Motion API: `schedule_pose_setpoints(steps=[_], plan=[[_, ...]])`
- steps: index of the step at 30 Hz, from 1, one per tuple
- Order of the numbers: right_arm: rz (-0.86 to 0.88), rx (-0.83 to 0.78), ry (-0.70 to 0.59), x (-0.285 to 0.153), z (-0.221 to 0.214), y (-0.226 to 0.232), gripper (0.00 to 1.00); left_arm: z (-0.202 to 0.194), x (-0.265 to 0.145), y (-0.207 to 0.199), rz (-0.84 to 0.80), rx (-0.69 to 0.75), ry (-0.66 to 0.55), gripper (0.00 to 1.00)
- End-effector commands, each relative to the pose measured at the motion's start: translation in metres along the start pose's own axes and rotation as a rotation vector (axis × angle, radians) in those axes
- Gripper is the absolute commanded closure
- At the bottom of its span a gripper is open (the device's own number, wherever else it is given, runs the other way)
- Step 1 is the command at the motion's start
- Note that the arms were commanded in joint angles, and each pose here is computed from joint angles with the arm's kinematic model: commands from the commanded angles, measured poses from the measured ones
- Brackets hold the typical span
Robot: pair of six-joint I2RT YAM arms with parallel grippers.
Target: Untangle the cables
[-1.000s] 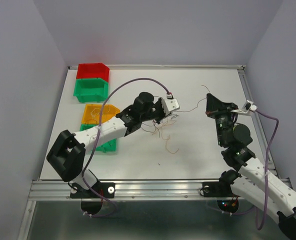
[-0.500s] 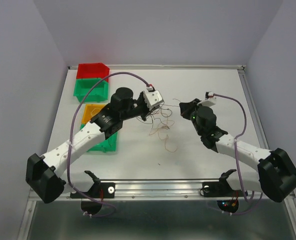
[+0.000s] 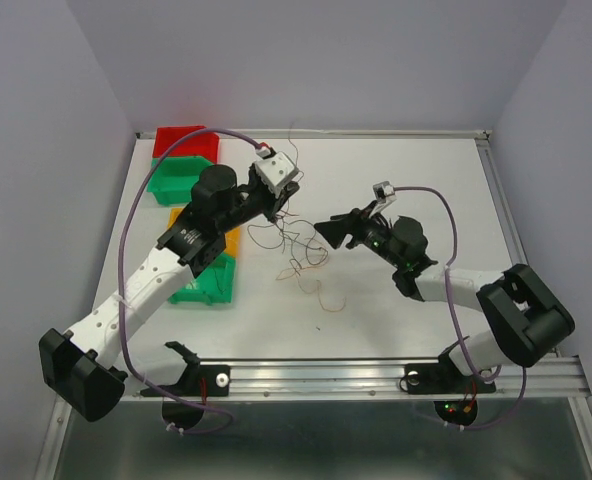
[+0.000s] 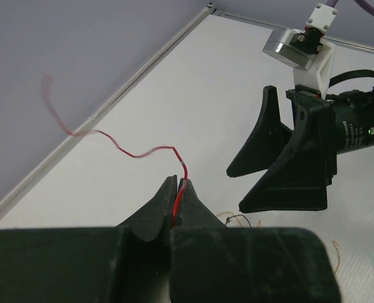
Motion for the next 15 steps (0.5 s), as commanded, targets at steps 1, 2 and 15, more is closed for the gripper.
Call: schedule_pose_setpoints(steps=[1,2,15], plan=[[0.297,-0.066,0.036,-0.005,-0.01,0.039,0.19,0.025,-0.002,0.012,0.042,-0.027,-0.071,1.0],[0.318,-0.077,0.044,-0.003,-0.014,0.044,0.18,0.025,-0.003,0.013,0.045,-0.029,-0.071,1.0],[0.276,-0.165,0.074,0.022,-0.036,0.043,0.14,0.037,-0.004,-0.006,-0.121,-0.088,-0.097,1.0]])
Point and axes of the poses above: each gripper's point midway between its finger pads, its own x axis out along the fingers, its own y axis along the line the jaws close on, z = x × y, the point moved 4 cm from there along -x, back along the fingers, and after that the axes turned 11 degrees about x, right-handed, at the moved point
